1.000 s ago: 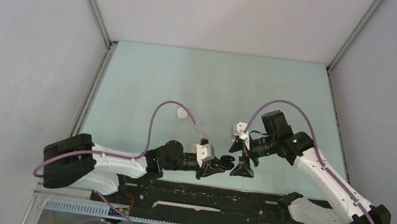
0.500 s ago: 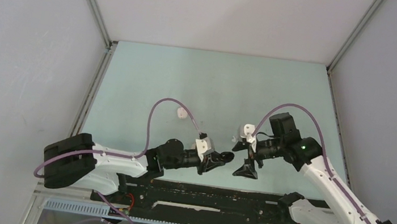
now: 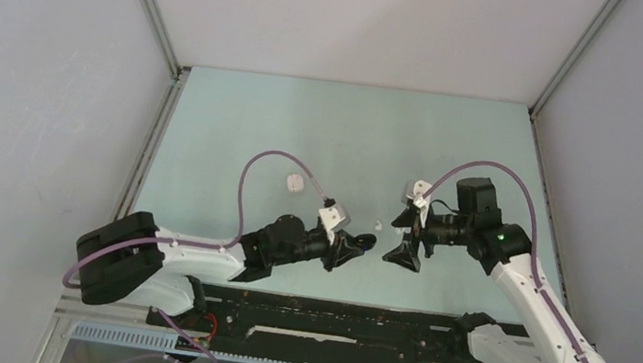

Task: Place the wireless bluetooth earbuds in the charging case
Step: Place the charging case at the center of the board.

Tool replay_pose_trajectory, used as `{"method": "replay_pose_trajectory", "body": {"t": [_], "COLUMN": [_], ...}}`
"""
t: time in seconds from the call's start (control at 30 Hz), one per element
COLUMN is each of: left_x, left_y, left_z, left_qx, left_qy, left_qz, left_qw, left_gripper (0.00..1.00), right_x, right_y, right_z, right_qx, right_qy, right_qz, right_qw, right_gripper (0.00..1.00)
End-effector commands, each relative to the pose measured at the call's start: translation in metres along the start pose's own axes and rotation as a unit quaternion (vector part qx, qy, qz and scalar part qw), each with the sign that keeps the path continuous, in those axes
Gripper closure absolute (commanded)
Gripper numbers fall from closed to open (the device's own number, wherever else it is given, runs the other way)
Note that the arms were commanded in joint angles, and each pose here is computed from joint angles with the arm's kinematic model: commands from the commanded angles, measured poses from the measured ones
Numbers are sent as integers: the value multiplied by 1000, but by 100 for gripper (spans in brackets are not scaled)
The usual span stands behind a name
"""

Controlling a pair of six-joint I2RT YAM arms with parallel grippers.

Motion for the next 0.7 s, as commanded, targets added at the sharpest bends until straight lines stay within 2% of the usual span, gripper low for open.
{"method": "replay_pose_trajectory", "body": {"t": [0.0,0.13,0.23,0.4,0.67], "left_x": [26,29,29,32,10], "left_y": [20,41,54,77,103], "left_z": [-29,-52,-66,-86,-104], "left_qx": [74,118,117,118,123], "left_qy": [25,64,75,81,111], "left_qz": [70,138,208,281,351], "left_qw": [994,981,968,949,922], "left_gripper": [100,100,99,96,93], "right_x": [4,5,4,-1,-2], "right_y": [-30,-43,-55,-69,-70], "right_z": [2,12,21,33,34], "right_qx": [-72,-117,-159,-200,-203], "right_qy": [6,5,4,6,10], "right_qz": [-10,-25,-55,-83,-74], "right_qw": [997,993,986,976,976], "right_gripper": [11,11,11,11,11]}}
Point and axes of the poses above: each gripper's point midway between its finger pads, its own z axis back along the fingers, its own y axis along the line the jaws close on, x = y × z, the point moved 2 cm from there along z, back along the fingers, and after that the axes turned 10 degrees about z, right-handed, at the moved point
